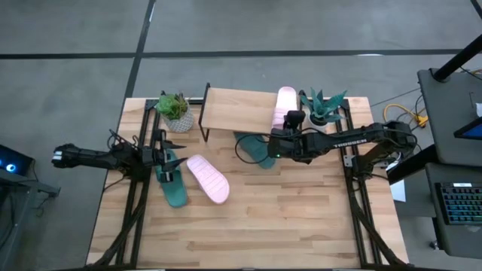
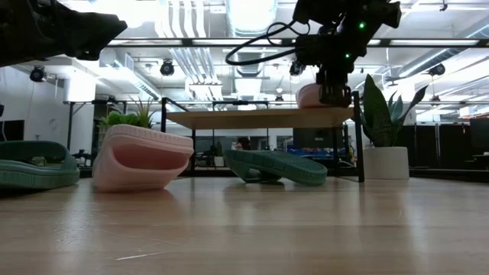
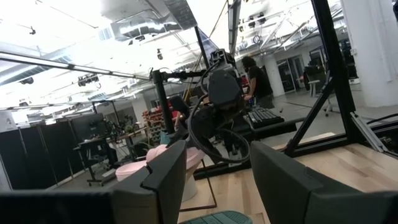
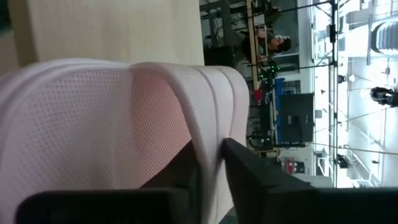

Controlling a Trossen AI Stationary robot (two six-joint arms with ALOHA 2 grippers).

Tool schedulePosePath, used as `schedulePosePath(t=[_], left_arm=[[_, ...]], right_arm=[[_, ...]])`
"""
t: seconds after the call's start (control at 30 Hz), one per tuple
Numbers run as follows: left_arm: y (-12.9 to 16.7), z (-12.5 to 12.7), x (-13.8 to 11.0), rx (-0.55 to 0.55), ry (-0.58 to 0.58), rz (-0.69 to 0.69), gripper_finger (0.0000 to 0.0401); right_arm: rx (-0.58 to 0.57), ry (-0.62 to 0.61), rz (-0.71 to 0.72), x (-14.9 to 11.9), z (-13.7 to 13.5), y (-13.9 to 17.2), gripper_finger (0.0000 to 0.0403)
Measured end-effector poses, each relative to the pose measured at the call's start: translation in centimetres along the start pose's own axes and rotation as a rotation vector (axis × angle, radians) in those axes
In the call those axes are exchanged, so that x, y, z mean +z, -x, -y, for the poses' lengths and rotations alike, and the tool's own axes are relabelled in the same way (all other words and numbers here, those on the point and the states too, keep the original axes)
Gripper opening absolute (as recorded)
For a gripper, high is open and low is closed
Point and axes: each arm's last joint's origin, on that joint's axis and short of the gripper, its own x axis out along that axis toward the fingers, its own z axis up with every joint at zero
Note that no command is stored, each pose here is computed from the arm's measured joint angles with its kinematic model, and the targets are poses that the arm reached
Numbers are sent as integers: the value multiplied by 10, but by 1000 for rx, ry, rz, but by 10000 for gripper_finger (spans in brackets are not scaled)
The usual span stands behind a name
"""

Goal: Pick and place slides into the shelf
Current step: Put the right pink slides on the shelf

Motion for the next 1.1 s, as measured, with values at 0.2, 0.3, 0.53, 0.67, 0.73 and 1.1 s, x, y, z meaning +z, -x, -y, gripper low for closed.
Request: schedulePosePath(t=[0.2, 0.3, 0.53, 0.67, 0.73, 1.1], left_arm=[[0, 0, 0, 0, 0, -1, 164], [0, 0, 0, 0, 0, -1, 164], [0, 0, 0, -2, 0, -4, 164], [0, 0, -1, -3, -1, -7, 164], [0, 0, -1, -3, -1, -7, 164], [0, 0, -1, -3, 0, -7, 164]], right_arm=[[30, -26, 21, 5, 7, 3, 129], [49, -53, 39, 9, 15, 6, 150], [144, -22, 24, 9, 29, 12, 169], [199, -18, 7, 8, 35, 16, 167], [232, -5, -1, 6, 36, 17, 168], [280, 25, -48, 1, 44, 21, 173]])
